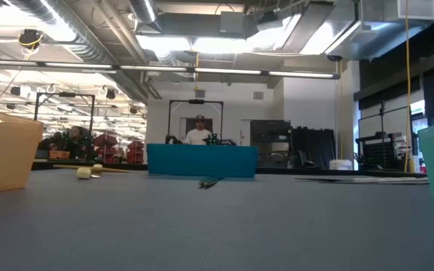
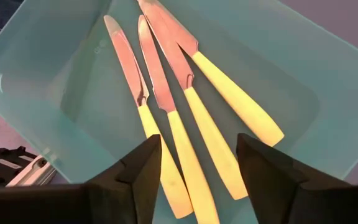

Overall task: Sort silverware by color (type)
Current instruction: Put the gold knife into the blue bin

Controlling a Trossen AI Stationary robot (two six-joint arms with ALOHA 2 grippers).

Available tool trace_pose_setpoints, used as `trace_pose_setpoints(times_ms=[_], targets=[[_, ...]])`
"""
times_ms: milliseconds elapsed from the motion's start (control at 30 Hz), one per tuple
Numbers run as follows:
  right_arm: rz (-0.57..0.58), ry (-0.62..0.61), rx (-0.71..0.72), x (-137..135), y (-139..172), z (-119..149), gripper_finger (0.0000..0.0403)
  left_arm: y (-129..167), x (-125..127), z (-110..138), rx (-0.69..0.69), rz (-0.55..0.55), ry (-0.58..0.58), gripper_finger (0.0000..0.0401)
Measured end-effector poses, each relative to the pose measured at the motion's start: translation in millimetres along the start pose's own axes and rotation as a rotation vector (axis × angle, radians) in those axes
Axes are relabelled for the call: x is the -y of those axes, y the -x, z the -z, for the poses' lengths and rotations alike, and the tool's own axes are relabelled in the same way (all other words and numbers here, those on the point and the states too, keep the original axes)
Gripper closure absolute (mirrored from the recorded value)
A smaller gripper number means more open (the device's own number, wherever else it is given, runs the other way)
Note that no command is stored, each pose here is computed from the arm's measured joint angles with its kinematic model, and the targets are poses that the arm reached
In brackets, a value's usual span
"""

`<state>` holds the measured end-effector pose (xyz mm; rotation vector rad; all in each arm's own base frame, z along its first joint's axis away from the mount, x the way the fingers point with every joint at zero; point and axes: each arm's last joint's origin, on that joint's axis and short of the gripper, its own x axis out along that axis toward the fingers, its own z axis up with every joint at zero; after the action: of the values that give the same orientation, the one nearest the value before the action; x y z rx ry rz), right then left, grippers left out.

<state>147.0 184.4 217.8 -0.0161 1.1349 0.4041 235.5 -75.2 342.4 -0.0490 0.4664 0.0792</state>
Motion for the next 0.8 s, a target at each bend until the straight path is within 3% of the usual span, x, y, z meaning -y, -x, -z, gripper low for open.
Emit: trace_pose_setpoints(times_ms=[800], targets=[[0.000,0.000,-0.001,0.0,0.0,0.0,0.0203,0.0,-1.6,-0.4,0.013,-0.054,-0.001,0.0259]])
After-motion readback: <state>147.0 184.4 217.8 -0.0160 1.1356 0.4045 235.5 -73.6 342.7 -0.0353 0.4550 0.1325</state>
